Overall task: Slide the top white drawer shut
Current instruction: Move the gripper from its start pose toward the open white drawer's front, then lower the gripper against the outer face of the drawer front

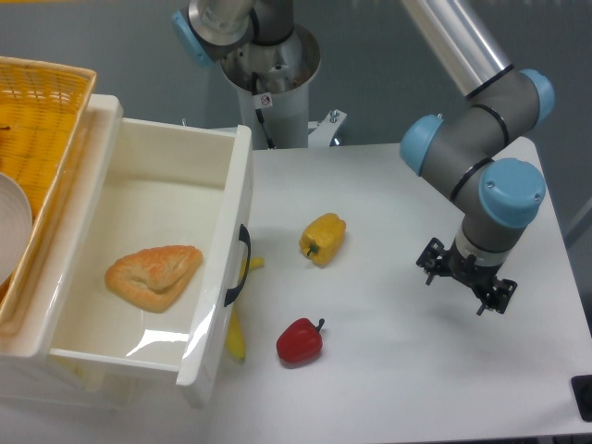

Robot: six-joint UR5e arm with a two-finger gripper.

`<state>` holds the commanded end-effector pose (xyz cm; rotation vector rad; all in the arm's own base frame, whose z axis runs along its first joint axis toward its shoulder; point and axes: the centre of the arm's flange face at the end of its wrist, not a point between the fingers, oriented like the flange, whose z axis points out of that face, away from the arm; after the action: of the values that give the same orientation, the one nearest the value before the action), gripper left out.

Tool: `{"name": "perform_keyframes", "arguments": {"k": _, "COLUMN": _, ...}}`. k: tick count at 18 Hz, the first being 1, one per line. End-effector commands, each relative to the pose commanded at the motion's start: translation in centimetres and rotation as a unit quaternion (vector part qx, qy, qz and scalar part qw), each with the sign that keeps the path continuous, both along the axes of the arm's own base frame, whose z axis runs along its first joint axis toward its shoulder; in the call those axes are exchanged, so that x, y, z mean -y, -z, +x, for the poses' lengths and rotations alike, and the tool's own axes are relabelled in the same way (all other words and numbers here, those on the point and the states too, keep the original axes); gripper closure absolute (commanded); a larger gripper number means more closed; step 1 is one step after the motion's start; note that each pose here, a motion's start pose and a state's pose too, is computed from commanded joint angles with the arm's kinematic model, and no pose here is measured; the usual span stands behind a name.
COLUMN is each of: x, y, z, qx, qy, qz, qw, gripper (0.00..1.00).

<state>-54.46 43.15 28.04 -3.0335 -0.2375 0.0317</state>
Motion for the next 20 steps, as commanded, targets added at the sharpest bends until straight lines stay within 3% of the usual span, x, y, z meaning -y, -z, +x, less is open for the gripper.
{"name": "perform_keyframes", "arguments": {"k": 2, "x": -1.7, "y": -0.3, "z": 1.6, "qx": 0.005, "qy": -0.039, "qz": 0.003, "qw": 0.9992, "gripper": 0.29}}
{"name": "perform_keyframes", "arguments": {"k": 5, "x": -4.3, "y": 0.6, "z": 3.9, "qx": 0.016, "qy": -0.033, "qz": 0.004, "qw": 0.9993, "gripper": 0.33}}
{"name": "perform_keyframes", "arguments": {"k": 6, "x": -5.2, "y": 0.5, "z": 5.1, "qx": 0.024, "qy": -0.028, "qz": 0.014, "qw": 0.9992, "gripper": 0.48}}
{"name": "perform_keyframes", "arguments": {"k": 7, "x": -5.9, "y": 0.4, "z": 5.8, "qx": 0.03, "qy": -0.037, "qz": 0.019, "qw": 0.9987, "gripper": 0.56}}
{"name": "perform_keyframes", "arguments": {"k": 10, "x": -7.0, "y": -0.4, "z": 7.1, "qx": 0.045, "qy": -0.073, "qz": 0.037, "qw": 0.9957, "gripper": 0.7}}
{"name": "perform_keyframes", "arguments": {"k": 15, "x": -6.5, "y": -2.1, "z": 9.3, "qx": 0.088, "qy": -0.078, "qz": 0.076, "qw": 0.9901, "gripper": 0.96}}
{"name": "perform_keyframes", "arguments": {"k": 16, "x": -6.4, "y": -2.4, "z": 9.8, "qx": 0.101, "qy": -0.077, "qz": 0.077, "qw": 0.9889, "gripper": 1.0}}
{"name": "perform_keyframes", "arguments": {"k": 20, "x": -6.7, "y": -2.1, "z": 11.1, "qx": 0.155, "qy": -0.076, "qz": 0.083, "qw": 0.9815, "gripper": 1.0}}
